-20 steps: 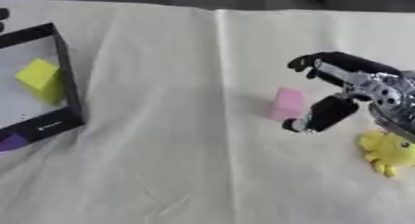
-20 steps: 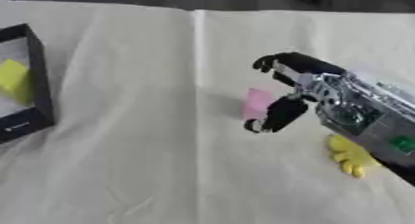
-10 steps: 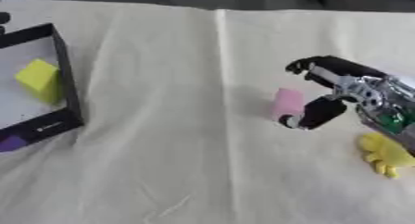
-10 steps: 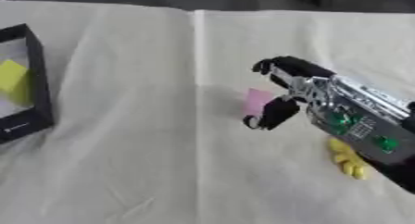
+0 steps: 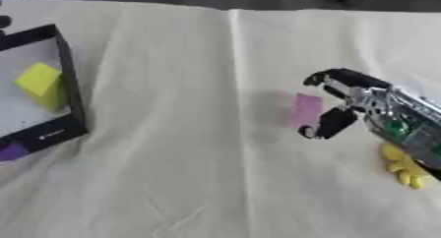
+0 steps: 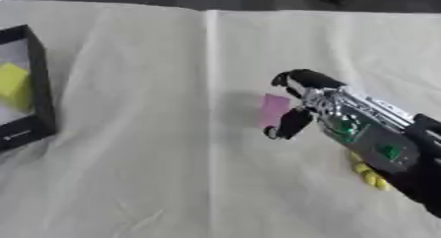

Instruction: Pick up the objects with one hand, pass them to the other hand, and then place them into the box on the other side of the table.

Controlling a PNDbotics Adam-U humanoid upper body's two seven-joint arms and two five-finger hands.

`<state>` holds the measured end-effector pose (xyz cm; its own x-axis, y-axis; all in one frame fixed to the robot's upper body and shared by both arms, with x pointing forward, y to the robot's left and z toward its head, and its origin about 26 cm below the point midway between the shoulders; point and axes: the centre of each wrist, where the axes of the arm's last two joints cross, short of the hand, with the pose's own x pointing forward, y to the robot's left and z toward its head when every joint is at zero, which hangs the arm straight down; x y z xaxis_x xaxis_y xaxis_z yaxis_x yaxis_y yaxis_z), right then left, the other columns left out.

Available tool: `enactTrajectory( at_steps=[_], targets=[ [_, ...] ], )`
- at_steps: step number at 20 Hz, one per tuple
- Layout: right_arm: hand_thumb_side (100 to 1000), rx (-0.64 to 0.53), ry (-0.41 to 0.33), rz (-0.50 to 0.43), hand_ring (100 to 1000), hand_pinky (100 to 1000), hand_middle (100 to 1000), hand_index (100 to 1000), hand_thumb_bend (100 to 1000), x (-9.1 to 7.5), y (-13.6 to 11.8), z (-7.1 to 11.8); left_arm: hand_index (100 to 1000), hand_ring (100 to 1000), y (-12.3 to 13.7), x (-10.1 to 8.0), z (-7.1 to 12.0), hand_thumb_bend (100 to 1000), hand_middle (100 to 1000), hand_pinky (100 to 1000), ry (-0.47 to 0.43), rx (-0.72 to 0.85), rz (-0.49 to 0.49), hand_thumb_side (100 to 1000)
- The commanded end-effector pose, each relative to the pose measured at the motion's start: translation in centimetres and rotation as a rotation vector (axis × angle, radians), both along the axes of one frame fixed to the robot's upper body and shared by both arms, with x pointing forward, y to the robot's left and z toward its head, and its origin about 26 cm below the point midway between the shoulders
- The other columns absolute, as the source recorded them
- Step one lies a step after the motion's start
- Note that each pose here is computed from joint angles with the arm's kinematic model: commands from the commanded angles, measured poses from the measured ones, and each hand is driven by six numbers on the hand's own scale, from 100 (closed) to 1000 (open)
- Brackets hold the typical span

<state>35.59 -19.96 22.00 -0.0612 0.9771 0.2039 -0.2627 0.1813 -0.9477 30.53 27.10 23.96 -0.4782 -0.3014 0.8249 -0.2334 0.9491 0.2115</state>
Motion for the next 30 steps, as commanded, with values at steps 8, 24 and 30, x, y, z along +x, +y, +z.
enactTrajectory(
  at_steps=[8,24,30],
  targets=[
    [129,0.014,-0.010,-0.029,890,920,818,837,358,1.1,-0.5,-0.4,790,791,0.1,-0.3,0.6,100,789,898,-0.023,0.014,0.002,789],
    [100,0.099,-0.175,-0.031,629,827,556,593,100,-1.0,-0.2,1.8,789,786,0.1,-0.3,0.7,100,788,897,-0.025,0.027,-0.001,784],
    [100,0.170,-0.423,0.073,495,742,561,593,100,-3.8,0.3,5.6,792,781,0.1,-0.3,1.0,100,789,895,-0.016,0.048,-0.014,790]
  ],
)
